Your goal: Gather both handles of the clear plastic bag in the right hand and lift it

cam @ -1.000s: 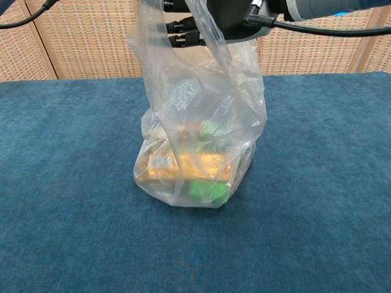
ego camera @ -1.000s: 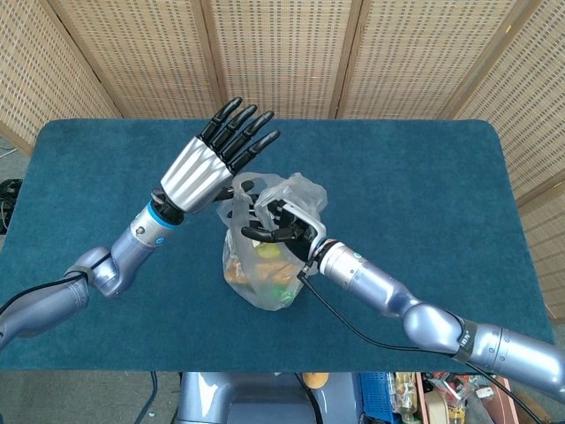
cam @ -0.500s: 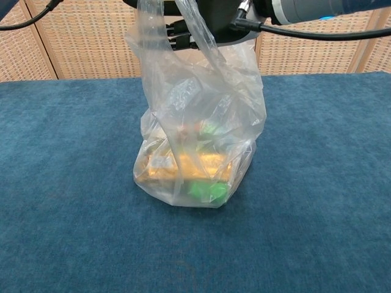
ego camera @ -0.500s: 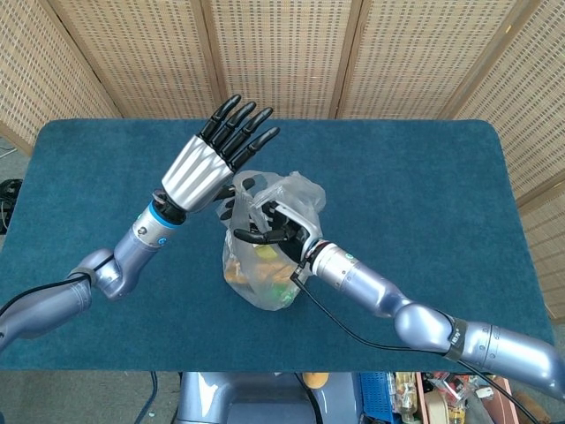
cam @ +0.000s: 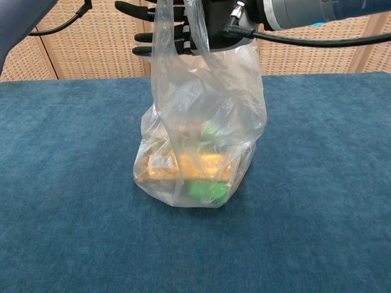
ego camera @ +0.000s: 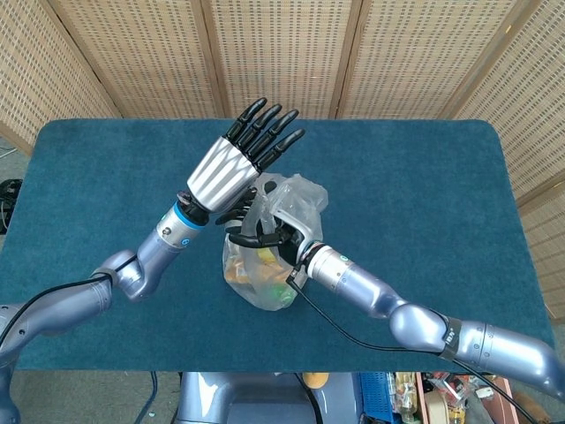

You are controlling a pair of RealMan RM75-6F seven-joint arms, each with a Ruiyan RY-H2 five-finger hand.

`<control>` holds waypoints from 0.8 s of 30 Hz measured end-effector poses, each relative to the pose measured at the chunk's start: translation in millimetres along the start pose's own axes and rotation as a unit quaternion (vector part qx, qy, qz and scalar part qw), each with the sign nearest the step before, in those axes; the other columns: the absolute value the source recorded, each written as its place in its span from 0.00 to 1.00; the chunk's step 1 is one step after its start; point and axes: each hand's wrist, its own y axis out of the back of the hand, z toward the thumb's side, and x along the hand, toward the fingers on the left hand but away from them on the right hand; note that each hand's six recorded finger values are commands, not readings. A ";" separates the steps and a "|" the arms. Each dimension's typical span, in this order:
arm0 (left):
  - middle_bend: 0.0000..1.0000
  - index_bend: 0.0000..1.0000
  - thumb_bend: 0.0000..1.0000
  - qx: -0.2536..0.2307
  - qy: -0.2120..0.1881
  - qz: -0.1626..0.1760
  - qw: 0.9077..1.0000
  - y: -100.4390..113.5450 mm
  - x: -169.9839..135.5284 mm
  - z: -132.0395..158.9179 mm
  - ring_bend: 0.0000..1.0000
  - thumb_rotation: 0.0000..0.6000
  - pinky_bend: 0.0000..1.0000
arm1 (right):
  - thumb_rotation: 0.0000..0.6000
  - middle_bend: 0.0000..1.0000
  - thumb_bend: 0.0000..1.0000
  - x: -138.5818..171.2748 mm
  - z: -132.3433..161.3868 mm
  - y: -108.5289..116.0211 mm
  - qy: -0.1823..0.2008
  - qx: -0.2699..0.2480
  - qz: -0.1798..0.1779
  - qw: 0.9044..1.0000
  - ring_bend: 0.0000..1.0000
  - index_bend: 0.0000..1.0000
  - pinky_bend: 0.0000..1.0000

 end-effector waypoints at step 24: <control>0.00 0.00 0.11 -0.004 0.004 -0.013 1.000 -10.7 7.7 16.0 0.00 1.00 0.05 | 1.00 0.39 0.30 1.6 6.6 1.2 0.006 -0.009 0.003 1.000 0.15 0.33 0.18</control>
